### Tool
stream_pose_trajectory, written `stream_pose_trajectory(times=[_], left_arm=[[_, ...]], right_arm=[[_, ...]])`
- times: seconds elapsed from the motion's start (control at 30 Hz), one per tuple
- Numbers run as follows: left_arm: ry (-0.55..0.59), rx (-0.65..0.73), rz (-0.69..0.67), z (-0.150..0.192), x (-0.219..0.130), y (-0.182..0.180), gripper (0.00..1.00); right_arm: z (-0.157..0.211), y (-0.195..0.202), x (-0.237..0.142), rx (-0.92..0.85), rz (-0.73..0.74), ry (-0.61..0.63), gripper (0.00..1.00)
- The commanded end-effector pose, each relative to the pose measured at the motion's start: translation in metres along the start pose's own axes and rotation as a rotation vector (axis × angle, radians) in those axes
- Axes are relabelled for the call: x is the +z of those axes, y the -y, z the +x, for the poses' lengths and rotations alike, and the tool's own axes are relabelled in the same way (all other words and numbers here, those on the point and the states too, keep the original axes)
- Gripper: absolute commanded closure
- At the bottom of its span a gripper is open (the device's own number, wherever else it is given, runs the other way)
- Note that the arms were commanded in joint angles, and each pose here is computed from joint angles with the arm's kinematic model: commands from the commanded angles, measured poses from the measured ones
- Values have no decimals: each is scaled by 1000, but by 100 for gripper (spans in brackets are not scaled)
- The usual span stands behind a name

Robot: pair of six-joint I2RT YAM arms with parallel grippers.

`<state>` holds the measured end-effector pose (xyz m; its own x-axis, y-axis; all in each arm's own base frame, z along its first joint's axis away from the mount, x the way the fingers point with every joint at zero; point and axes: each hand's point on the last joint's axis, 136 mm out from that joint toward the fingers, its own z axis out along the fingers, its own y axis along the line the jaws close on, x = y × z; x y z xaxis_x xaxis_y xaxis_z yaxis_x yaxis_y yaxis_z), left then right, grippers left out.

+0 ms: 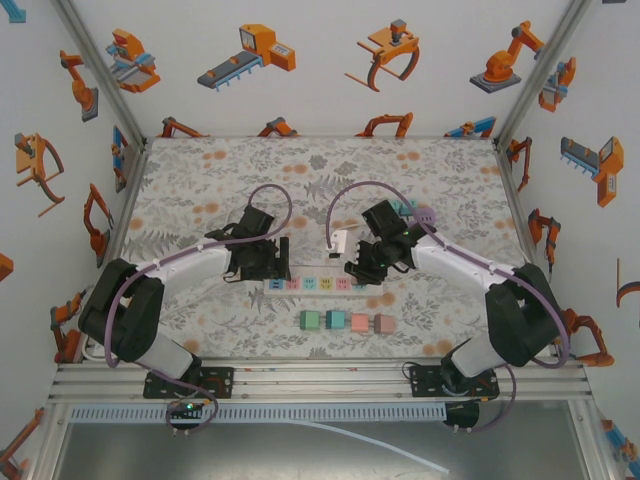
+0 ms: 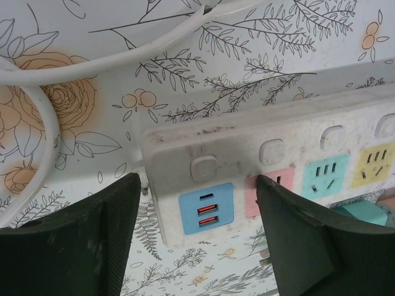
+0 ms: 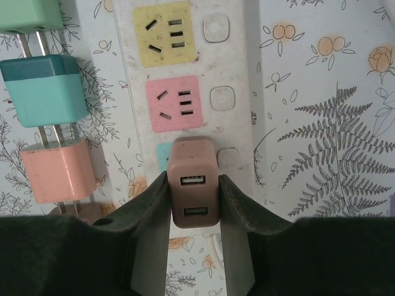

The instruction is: Pull the plug off the socket

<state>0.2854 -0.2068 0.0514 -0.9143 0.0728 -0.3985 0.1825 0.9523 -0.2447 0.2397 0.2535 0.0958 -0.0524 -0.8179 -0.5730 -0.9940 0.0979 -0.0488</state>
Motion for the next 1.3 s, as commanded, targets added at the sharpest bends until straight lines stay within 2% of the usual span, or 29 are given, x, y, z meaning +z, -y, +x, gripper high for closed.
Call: stream_pose_trajectory(times=[0.0, 0.33, 0.6, 0.73, 1.03, 1.13, 1.27], left_arm=[[-161, 28, -202, 51, 15, -44, 31], [-155, 25, -236, 48, 12, -49, 32], [-102, 8, -130, 33, -3, -27, 32], [-25, 11, -48, 13, -24, -8, 31], [139, 56, 35, -24, -77, 13, 29], [210, 114, 107, -31, -103, 25, 29], [318, 232, 242, -29, -147, 45, 29]], right_arm=[[-33, 4, -20, -44, 37, 109, 77], [-36, 3, -37, -58, 86, 126, 77], [-49, 8, -59, -31, 162, 186, 78], [-68, 30, -83, 156, 304, 309, 77], [-98, 34, -140, 662, 351, 638, 80], [-96, 32, -152, 824, 354, 719, 79], [-74, 33, -157, 1128, 355, 754, 78]])
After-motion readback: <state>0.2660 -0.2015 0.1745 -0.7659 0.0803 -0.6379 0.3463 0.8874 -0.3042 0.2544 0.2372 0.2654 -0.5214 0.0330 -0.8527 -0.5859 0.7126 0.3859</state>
